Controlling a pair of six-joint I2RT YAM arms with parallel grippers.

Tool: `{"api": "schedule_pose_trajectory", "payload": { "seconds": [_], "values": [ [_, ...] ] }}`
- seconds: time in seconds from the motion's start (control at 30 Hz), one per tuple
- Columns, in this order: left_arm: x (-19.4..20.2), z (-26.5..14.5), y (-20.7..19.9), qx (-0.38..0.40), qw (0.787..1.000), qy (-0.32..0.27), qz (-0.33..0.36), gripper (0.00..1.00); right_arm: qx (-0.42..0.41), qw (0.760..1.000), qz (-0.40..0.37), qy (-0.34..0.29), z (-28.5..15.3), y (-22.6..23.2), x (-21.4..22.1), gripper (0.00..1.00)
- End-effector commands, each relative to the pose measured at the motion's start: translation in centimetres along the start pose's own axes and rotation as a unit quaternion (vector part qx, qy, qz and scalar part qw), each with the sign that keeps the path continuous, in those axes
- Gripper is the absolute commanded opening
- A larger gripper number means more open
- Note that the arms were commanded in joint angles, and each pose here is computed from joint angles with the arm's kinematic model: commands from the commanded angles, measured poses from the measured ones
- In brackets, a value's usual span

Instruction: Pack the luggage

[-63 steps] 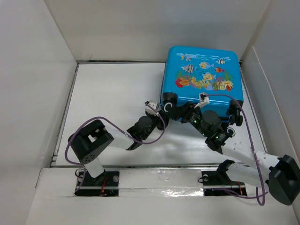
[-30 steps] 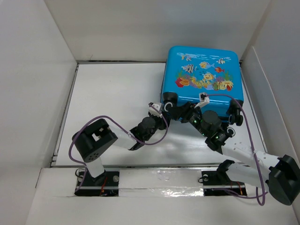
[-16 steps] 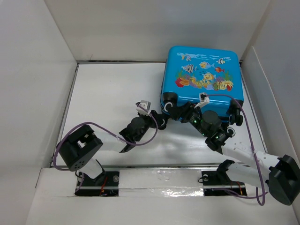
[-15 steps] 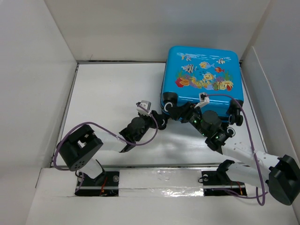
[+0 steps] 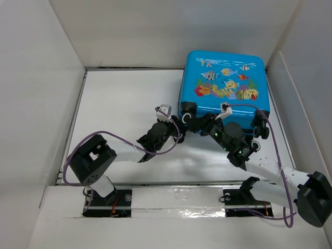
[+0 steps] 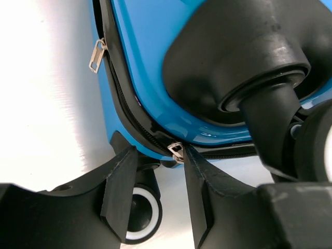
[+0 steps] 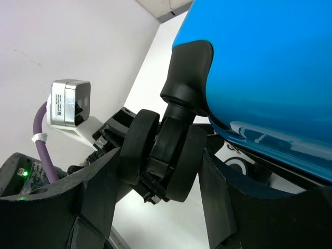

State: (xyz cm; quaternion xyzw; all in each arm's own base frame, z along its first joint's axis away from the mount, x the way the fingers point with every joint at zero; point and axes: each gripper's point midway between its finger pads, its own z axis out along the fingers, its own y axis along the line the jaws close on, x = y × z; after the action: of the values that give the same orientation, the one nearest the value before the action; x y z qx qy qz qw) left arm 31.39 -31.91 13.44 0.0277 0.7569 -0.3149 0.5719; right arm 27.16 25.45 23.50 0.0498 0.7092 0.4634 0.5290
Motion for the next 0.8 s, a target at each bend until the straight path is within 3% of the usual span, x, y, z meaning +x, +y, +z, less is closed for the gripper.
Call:
{"api": "schedule_pose_trajectory", "payload": {
  "seconds": [0.0, 0.17, 0.23, 0.37, 0.5, 0.63, 0.77],
  "values": [
    [-2.2, 1.7, 0.2, -0.037, 0.999, -0.024, 0.004, 0.36, -0.065, 0.997, -0.015, -0.032, -0.4, 3.3, -2.0, 0.35],
    [-1.9, 1.2, 0.7, -0.041, 0.999, -0.026, 0.007, 0.34, -0.066, 0.997, -0.015, -0.034, -0.4, 3.4, -2.1, 0.35],
    [-1.3, 0.3, 0.8, -0.028, 0.999, -0.024, 0.005, 0.38, -0.066, 0.997, -0.015, -0.034, -0.4, 3.4, -2.1, 0.35],
    [-0.9, 0.2, -1.8, 0.040, 0.999, -0.016, 0.015, 0.45, -0.078, 0.997, -0.015, -0.021, -0.2, 3.7, -1.5, 0.35],
    [0.8, -0.8, -5.4, 0.105, 0.992, -0.007, 0.068, 0.49, -0.078, 0.997, -0.014, -0.019, 0.0, 3.6, -1.3, 0.35],
    [0.9, -2.0, -4.0, 0.091, 0.993, -0.013, 0.076, 0.49, -0.075, 0.997, -0.015, -0.020, -0.1, 3.4, -1.3, 0.35],
    [-0.4, -2.4, -0.3, 0.024, 0.999, -0.023, 0.021, 0.42, -0.077, 0.997, -0.014, -0.019, 0.1, 3.5, -1.2, 0.35]
  ]
}}
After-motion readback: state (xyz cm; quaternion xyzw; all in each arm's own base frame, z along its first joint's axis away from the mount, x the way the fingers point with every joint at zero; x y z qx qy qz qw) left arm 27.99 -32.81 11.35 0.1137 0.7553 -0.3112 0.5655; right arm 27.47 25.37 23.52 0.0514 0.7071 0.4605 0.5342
